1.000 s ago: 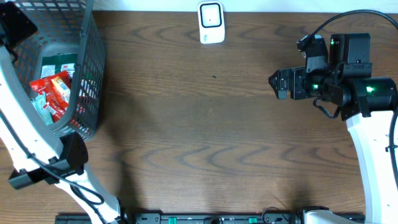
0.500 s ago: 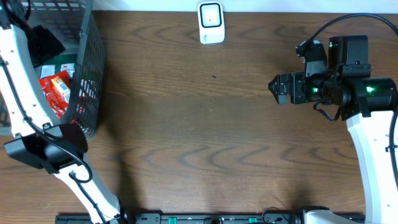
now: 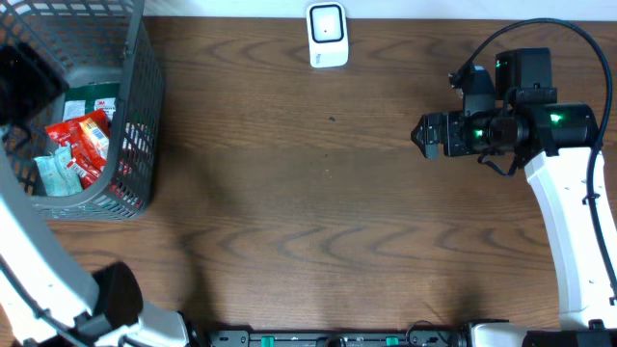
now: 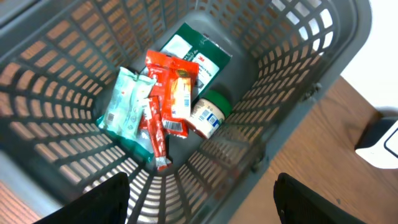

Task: Scan the item barcode
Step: 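Reach the left gripper into the basket and grasp the orange box, then carry the orange box with the left gripper and set it on the table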

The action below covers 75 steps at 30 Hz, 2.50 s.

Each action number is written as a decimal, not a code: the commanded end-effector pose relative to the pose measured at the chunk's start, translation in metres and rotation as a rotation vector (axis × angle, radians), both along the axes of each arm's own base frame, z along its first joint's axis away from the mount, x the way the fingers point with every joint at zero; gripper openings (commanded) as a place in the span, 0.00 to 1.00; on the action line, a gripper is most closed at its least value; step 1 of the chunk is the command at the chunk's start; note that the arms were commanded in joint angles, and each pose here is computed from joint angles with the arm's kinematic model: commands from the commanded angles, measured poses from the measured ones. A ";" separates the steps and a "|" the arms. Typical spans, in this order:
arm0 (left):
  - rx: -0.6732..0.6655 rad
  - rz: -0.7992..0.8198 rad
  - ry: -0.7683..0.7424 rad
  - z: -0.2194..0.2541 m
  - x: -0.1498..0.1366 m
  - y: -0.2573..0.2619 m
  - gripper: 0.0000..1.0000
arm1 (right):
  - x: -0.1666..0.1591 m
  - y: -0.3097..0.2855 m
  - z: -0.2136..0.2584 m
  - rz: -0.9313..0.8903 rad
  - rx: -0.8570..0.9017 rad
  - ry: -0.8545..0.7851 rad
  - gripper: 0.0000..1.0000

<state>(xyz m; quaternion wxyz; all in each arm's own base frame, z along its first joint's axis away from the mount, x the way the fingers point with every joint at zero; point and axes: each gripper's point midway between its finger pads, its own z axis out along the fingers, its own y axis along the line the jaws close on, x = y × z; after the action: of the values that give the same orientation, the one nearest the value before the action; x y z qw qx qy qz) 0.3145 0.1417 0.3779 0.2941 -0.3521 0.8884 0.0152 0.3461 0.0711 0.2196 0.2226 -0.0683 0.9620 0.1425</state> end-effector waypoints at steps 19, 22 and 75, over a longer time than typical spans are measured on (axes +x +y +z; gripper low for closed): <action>-0.012 0.078 0.058 -0.168 0.079 0.046 0.98 | -0.005 0.001 0.001 0.012 -0.005 0.010 0.99; -0.019 0.082 0.094 -0.186 0.085 0.050 0.95 | -0.005 0.001 0.001 0.012 -0.005 0.010 0.99; -0.049 -0.402 -0.252 -0.031 0.022 -0.165 0.24 | 0.014 -0.057 0.022 -0.168 0.156 -0.070 0.99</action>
<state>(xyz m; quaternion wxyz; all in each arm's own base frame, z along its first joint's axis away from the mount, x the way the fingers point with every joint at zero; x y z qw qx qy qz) 0.3325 0.0183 0.3619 0.4228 -0.2087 0.8786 -0.0756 0.3634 0.0237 0.2329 0.2622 0.0058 0.9472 0.1844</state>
